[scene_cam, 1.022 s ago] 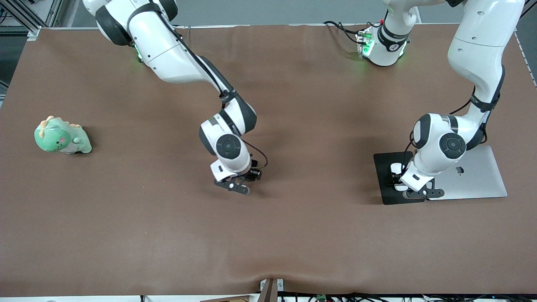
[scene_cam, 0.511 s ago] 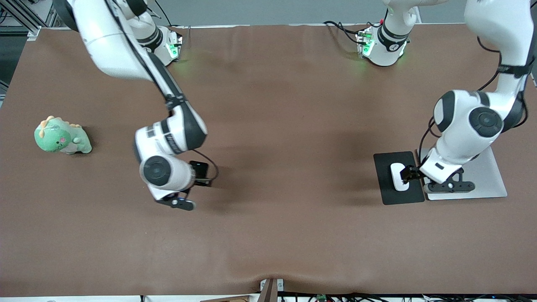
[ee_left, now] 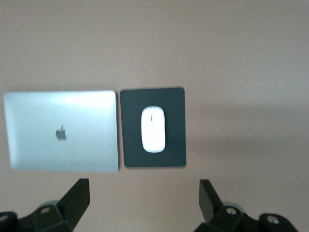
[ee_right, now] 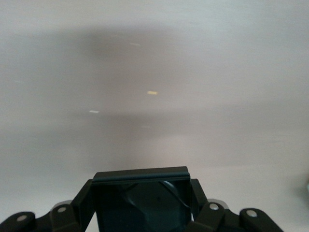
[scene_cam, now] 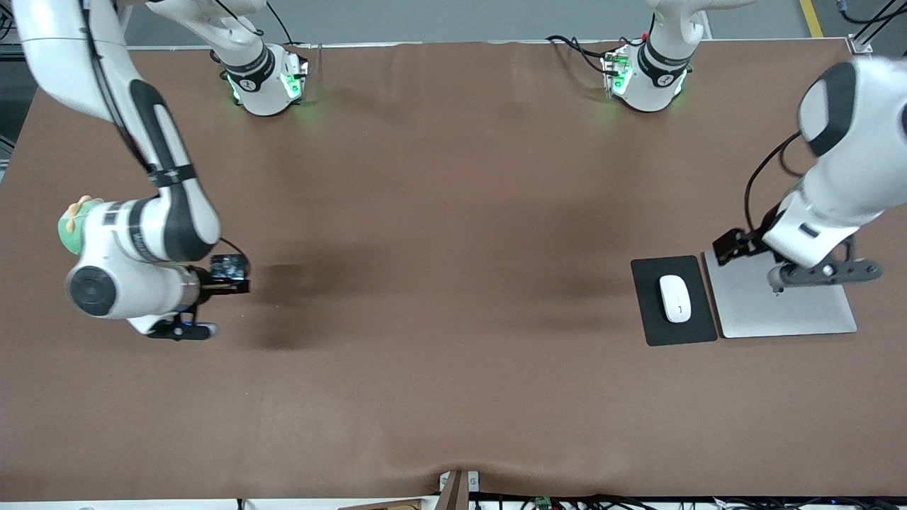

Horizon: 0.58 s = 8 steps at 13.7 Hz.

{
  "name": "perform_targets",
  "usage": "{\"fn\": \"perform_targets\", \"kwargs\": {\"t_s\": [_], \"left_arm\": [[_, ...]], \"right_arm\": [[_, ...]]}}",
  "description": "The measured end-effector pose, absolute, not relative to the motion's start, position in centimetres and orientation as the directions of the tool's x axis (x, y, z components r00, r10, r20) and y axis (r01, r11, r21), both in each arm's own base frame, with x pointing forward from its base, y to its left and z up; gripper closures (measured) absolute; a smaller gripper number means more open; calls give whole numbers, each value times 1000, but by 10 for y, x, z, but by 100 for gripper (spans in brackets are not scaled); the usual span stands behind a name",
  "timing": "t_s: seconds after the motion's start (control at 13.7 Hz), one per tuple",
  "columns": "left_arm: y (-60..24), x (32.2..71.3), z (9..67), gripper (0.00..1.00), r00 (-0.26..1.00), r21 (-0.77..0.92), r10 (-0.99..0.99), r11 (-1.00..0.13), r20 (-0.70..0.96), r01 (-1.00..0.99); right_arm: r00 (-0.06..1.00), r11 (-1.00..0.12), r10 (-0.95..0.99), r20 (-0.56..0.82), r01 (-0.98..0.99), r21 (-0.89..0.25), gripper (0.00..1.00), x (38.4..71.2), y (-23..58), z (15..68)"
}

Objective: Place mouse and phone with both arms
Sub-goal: 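Carry the phone toward the green plush while the left gripper withdraws, then lower the black phone beside the green plush and open the right gripper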

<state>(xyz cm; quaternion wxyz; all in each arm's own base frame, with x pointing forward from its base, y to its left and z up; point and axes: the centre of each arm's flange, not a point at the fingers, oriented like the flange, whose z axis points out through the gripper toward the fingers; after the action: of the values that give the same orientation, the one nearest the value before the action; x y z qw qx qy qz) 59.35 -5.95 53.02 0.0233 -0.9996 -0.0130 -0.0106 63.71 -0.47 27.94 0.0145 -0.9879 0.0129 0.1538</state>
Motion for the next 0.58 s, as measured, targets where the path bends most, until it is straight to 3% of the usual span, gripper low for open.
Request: {"fn": "perform_targets", "kwargs": {"t_s": [0.22,0.58], "left_arm": [[-59,574,588,0,1000,-47,-3,-999,-4,-3],[-66,545,620,0,999,-47,-26,-999,-38,-28]], "right_arm": [[947,-999,-13,-320,-26,-39,20,626,-64,267],[964,-1000,-10,-267,-6,16,20,612,-87,235]]}}
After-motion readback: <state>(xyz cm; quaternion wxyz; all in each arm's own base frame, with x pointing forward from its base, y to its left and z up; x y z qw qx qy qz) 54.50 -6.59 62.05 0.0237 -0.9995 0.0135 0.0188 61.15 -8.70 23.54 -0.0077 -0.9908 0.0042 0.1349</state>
